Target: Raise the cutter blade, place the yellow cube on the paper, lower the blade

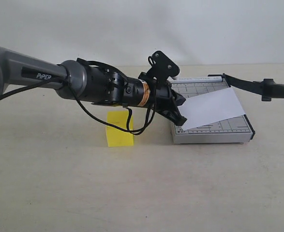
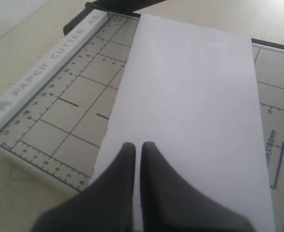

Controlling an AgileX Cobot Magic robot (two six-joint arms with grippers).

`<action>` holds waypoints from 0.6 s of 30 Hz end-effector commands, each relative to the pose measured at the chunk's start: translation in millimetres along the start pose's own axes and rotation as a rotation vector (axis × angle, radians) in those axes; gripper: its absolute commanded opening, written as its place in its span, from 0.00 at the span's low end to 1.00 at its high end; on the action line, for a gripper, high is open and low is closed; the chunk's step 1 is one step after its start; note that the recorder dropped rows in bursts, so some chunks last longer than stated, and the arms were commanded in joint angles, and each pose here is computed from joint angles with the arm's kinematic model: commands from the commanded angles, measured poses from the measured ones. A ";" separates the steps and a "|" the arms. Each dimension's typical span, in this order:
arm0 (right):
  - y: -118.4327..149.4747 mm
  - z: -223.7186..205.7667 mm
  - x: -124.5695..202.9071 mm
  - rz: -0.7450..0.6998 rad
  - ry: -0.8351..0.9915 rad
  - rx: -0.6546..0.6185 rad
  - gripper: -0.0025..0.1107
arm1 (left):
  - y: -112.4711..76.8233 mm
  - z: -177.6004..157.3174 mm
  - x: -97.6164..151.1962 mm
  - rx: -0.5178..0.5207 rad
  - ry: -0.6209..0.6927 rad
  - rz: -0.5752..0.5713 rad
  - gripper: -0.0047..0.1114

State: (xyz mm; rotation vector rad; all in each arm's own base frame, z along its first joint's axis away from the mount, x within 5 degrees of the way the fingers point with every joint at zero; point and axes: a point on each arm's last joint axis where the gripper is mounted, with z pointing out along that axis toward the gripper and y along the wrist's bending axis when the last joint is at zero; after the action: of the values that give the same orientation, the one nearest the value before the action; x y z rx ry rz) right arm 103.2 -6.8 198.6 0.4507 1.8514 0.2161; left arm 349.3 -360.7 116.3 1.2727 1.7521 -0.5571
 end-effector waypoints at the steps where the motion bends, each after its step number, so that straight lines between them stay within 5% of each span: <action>1: -0.3 -1.0 0.0 0.001 -0.009 -0.002 0.02 | 0.9 -0.3 -3.0 -0.022 0.008 0.014 0.08; 18: -0.3 -1.0 0.0 0.001 -0.009 -0.002 0.02 | -0.6 10.9 16.0 -0.021 0.058 0.027 0.08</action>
State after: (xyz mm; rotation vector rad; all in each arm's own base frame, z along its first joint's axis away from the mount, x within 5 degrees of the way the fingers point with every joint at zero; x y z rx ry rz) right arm 103.2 -6.8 198.6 0.4546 1.8506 0.2190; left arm 352.7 -359.0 102.4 1.2875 1.7838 -0.4986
